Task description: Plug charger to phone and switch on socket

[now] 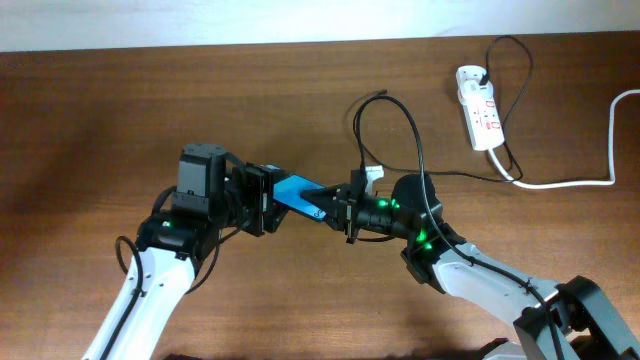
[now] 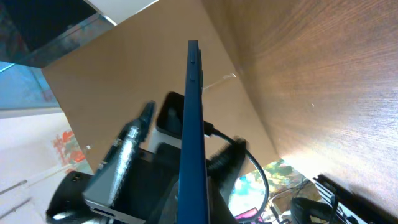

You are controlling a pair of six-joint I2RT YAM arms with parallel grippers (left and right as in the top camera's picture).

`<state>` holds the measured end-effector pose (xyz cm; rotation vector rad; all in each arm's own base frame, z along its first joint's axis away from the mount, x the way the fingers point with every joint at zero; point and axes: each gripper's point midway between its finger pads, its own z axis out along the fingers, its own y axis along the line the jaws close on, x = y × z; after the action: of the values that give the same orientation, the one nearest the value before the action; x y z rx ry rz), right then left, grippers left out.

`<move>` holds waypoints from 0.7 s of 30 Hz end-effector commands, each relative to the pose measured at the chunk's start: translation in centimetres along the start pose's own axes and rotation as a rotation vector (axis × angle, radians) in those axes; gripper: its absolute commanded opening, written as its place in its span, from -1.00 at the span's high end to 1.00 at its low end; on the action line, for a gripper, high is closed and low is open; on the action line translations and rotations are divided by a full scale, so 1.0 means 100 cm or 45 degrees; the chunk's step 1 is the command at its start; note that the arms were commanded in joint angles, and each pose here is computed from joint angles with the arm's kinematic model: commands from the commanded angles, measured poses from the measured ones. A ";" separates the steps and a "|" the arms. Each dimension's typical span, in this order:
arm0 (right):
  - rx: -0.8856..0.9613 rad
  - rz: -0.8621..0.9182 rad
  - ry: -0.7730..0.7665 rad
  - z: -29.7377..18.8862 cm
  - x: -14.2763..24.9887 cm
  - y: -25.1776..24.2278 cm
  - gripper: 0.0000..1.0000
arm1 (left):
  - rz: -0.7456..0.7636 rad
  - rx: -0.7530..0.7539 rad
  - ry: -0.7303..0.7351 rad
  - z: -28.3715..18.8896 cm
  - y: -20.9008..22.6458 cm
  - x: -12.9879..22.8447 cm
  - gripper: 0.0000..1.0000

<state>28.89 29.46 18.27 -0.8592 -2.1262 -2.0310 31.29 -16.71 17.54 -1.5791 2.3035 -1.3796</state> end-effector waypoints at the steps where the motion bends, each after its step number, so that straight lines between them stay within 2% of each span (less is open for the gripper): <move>1: -0.013 0.050 0.060 -0.002 0.010 0.008 0.91 | -0.001 0.048 -0.037 0.002 -0.009 -0.005 0.05; 3: -0.006 0.153 0.072 -0.002 0.011 0.008 0.92 | -0.001 0.050 -0.047 0.002 -0.009 -0.007 0.23; 13: -0.036 0.166 0.080 -0.002 0.013 0.014 0.92 | 0.062 0.130 -0.138 0.004 -0.025 -0.011 0.40; 17: -0.042 0.167 0.067 -0.002 0.011 0.015 0.92 | 0.066 0.127 -0.134 0.005 -0.024 -0.010 0.69; 21: -0.050 0.167 0.050 -0.002 0.009 0.016 0.91 | 0.066 0.127 -0.130 0.005 -0.024 -0.009 0.83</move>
<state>29.81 28.99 19.24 -1.0186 -1.9573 -2.0092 33.24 -16.67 18.10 -1.4659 2.2079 -1.3332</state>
